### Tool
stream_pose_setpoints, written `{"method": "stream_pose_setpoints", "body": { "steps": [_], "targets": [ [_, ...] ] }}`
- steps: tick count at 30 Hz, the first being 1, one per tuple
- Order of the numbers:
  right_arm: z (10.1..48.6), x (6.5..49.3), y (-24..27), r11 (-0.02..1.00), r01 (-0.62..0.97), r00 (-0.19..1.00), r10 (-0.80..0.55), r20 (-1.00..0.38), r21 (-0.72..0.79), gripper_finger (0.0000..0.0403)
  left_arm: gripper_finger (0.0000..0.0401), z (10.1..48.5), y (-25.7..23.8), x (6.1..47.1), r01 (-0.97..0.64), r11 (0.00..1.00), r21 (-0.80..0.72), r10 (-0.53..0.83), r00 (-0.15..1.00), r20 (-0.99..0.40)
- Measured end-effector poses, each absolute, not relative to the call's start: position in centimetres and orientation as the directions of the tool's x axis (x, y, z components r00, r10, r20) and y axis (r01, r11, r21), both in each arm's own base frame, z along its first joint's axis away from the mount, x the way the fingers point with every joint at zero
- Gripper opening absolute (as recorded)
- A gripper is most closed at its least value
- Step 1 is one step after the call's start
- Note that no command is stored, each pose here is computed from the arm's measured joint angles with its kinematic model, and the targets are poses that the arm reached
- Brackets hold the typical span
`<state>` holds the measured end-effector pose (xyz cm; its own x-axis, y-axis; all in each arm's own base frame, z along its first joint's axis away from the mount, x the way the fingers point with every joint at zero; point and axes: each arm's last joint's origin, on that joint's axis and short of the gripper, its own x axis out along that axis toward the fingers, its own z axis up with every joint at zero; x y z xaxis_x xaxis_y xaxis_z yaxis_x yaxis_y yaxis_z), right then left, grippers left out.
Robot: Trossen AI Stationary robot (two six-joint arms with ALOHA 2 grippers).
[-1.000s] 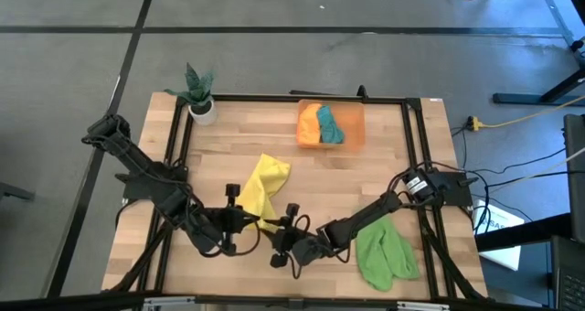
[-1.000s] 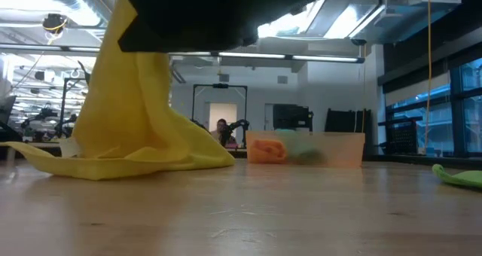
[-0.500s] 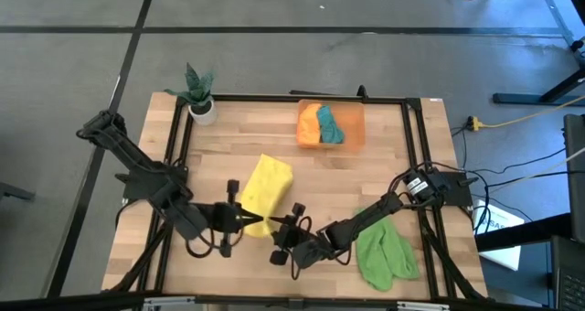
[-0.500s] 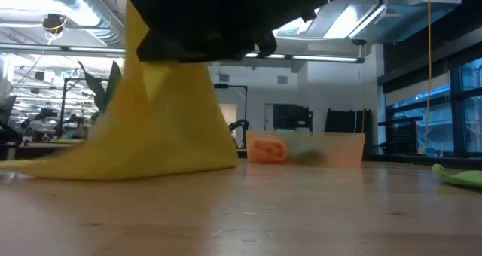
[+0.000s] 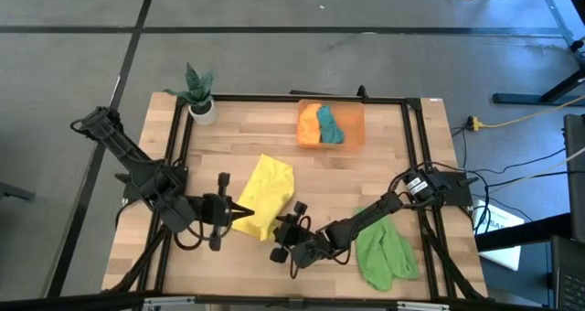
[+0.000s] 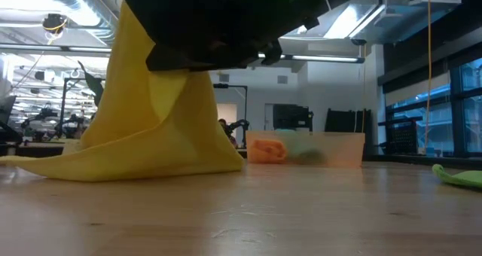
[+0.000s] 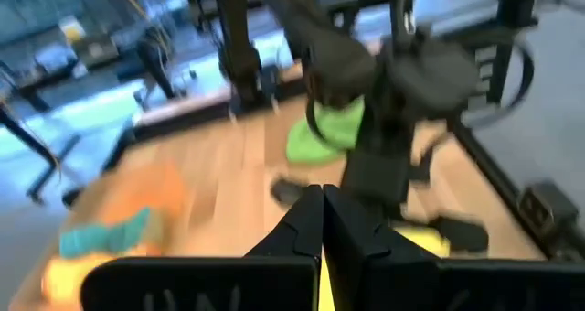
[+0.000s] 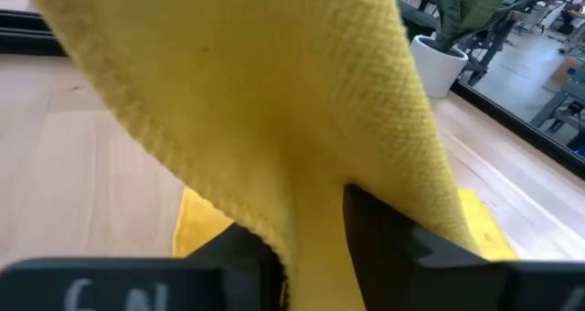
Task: Roll microfiber towels into tight, uniform cylinder then place into a basket
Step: Roll the yellow microfiber towel
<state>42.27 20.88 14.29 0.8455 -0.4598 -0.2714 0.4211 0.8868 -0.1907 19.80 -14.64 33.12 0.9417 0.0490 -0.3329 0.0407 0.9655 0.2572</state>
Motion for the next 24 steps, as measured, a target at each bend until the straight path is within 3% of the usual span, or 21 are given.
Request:
{"method": "stream_pose_setpoints", "body": {
  "steps": [9, 17, 24],
  "targets": [
    [14.3, 42.2, 21.0, 0.887, 0.398, 0.848, -0.453, -0.273, -0.236, 0.0011, 0.0, 29.6, -15.1, 17.8, 0.08, 0.986, 0.146, 0.027, 0.79, -0.612],
    [14.3, 42.2, 21.0, 0.888, 0.394, 0.85, -0.451, -0.274, -0.238, 0.0005, 0.0, 23.7, -17.1, 17.3, 0.192, 0.976, 0.105, -0.033, 0.603, -0.797],
    [14.8, 42.2, 21.0, 0.889, 0.395, 0.852, -0.449, -0.269, -0.231, 0.0004, 0.0, 21.7, -18.3, 17.8, 0.178, 0.983, 0.036, -0.062, 0.516, -0.854]
  ]
}}
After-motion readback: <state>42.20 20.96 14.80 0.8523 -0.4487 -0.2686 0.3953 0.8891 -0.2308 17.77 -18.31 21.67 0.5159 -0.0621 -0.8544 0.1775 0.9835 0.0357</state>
